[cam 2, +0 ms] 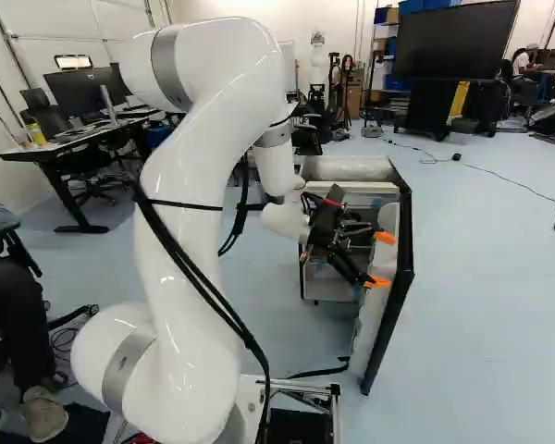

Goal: Open the fridge door

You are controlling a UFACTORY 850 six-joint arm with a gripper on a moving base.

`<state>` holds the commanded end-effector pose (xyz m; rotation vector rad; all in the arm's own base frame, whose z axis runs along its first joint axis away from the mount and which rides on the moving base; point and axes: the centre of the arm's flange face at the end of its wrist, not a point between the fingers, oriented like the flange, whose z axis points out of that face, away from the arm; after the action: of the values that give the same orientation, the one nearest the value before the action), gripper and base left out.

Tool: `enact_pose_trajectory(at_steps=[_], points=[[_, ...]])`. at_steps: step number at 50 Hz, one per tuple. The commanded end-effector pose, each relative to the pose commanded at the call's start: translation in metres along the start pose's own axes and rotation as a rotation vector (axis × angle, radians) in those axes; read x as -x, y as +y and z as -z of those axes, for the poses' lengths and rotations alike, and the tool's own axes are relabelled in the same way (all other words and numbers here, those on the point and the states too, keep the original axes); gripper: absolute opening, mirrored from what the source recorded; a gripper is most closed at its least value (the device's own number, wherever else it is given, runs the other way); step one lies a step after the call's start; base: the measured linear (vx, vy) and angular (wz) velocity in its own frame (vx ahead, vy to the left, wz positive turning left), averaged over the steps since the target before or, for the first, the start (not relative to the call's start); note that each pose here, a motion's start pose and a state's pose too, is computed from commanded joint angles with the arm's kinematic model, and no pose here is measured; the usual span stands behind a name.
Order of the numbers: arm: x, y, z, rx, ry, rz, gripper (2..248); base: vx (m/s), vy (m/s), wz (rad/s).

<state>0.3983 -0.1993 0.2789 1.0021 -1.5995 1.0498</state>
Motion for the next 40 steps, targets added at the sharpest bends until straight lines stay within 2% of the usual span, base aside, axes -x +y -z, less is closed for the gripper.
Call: enact_pose_trajectory(at_steps=[28, 40], points=[[0.003, -0.013, 0.003, -0.01, -0.002, -0.016, 247, 0.0, 0.0, 0.0], [0.002, -0.023, -0.006, 0.006, 0.001, -0.036, 247, 0.0, 0.0, 0.0]])
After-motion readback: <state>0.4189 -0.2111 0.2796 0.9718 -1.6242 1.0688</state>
